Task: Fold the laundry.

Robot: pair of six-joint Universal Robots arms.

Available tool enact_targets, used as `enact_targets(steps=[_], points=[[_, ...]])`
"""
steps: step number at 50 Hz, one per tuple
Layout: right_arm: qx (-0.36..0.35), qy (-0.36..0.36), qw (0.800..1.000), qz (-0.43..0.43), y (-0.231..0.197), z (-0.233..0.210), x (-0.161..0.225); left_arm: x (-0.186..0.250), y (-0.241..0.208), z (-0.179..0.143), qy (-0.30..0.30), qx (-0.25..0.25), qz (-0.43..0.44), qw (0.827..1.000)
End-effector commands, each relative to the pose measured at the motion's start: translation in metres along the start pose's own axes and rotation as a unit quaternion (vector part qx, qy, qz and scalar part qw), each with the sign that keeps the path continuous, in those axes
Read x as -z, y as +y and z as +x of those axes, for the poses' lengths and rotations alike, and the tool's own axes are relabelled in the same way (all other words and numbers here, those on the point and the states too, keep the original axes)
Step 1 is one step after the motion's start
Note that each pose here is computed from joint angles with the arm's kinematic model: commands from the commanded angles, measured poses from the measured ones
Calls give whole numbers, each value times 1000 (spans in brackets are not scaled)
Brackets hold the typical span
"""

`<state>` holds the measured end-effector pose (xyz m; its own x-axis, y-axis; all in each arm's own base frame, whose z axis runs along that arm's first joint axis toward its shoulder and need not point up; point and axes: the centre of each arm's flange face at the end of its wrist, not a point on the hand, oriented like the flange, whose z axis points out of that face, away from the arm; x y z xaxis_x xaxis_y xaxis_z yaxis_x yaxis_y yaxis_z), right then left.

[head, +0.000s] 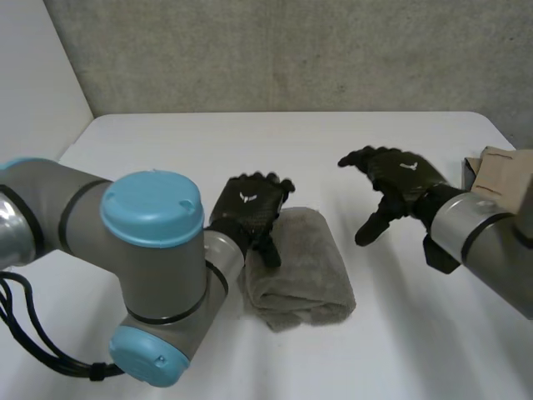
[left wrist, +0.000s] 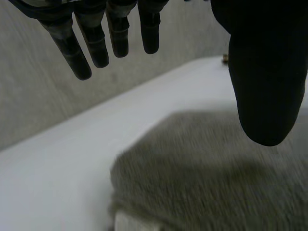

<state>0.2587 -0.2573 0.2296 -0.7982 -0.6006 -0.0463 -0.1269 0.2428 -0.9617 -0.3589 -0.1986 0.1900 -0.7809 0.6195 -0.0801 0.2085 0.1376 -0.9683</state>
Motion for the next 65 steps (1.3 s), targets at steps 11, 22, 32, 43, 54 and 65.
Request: enact_targets(steps=[11,22,32,43,54,65], points=[[18,-82,991,-100,62,-55,-31,9,57,-11,-39,-34,-156,986],[97,-45,986,-130,85,-49,-38,12,60,-14,-58,-40,-163,984],[108,-41,986,-121,84,-48,-38,14,59,-11,-52,-48,-162,984],[109,-26,992,-61,44,-46,-21,24,8,-22,-65,-30,-87,994],[118,70,990,27,-2,-18,19,49,-58,-64,-116,-1,19,993],[95,122,988,5,-1,11,43,64,-69,-83,-76,11,39,996]])
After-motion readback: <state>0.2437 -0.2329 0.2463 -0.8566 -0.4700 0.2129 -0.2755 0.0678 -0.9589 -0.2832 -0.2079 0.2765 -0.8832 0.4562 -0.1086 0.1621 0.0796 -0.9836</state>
